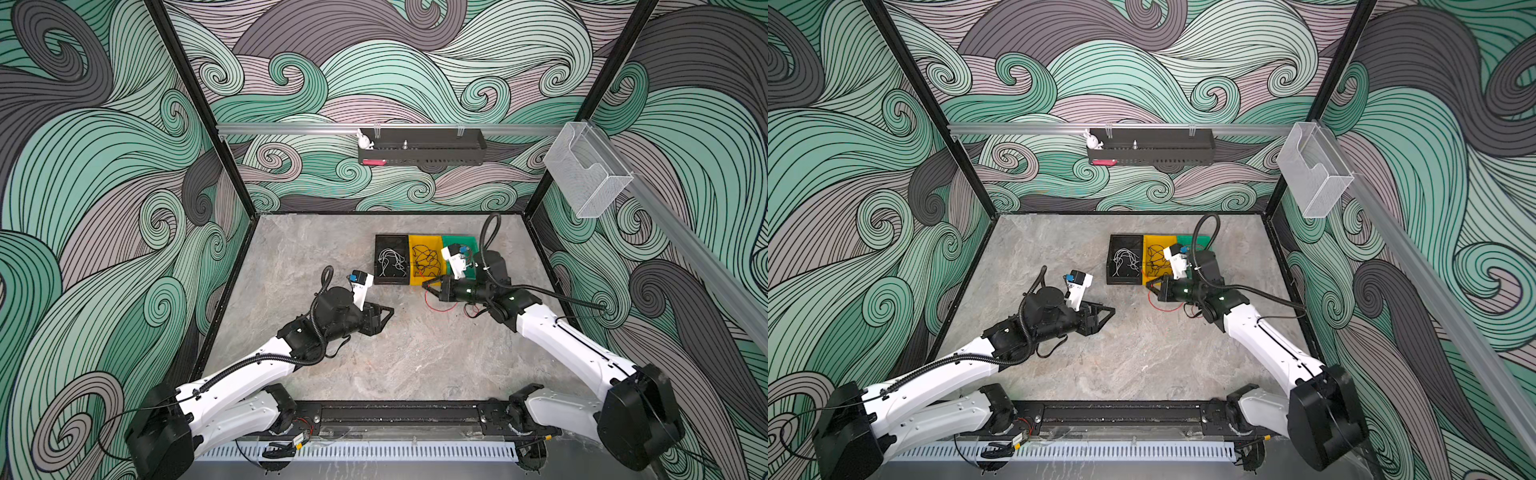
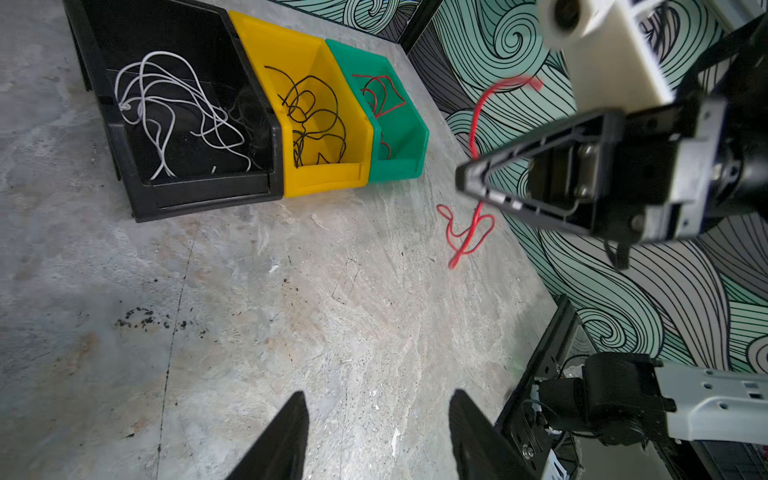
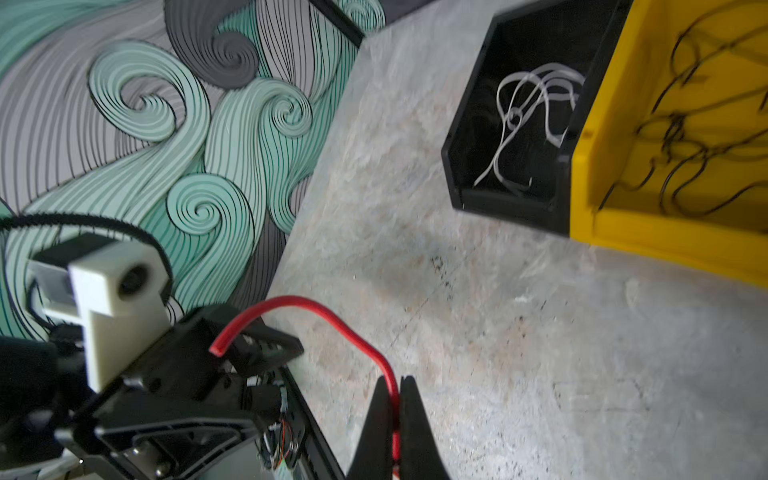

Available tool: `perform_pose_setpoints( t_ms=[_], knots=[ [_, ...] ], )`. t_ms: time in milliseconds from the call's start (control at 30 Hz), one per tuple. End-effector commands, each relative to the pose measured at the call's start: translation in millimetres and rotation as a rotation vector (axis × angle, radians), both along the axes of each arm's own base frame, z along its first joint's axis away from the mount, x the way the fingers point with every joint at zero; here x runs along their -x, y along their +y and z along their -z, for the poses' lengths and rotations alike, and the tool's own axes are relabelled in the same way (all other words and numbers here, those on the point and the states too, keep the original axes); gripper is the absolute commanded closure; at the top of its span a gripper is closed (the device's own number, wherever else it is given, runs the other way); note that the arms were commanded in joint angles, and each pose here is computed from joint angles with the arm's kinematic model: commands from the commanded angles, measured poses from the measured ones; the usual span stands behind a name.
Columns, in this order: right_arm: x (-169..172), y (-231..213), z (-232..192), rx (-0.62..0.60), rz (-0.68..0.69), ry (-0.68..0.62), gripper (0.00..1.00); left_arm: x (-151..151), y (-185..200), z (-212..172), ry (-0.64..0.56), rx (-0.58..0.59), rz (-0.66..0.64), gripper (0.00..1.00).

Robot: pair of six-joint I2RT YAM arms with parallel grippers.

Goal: Untangle the cables
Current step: 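Lift the red wire with the right gripper and carry it over the green bin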

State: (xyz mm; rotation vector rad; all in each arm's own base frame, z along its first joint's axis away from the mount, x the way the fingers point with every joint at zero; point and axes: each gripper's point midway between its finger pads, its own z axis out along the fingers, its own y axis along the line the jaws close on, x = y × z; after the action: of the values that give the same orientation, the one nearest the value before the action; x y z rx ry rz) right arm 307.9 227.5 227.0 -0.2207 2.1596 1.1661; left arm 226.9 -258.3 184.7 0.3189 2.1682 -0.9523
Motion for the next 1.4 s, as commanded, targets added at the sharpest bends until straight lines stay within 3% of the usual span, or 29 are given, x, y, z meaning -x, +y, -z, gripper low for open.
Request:
perform_pose_setpoints(
  t_ms=[0,333,500,733,1067,1367],
  knots=[
    [-31,-6,-53,-0.131,0.019,-0.124,0.97,0,7,8,0.019,-0.024,-0.033,0.43],
    [-125,-44,-79,-0.418,0.070,-0.130,1.00,1,13,23,0.028,-0.038,-0.050,0.43],
    [-153,-43,-85,-0.525,0.053,-0.143,1.00,-1,13,28,0.031,-0.051,-0.053,0.43],
    [-184,-49,-66,-0.543,0.080,-0.163,1.00,-1,12,34,0.045,-0.056,-0.048,0.43],
    [-221,-80,-22,-0.679,0.118,-0.131,1.00,0,13,37,0.064,-0.052,-0.050,0.44],
    [-202,-99,28,-0.543,0.186,-0.089,1.00,1,15,34,0.060,-0.046,-0.059,0.44]
  ],
)
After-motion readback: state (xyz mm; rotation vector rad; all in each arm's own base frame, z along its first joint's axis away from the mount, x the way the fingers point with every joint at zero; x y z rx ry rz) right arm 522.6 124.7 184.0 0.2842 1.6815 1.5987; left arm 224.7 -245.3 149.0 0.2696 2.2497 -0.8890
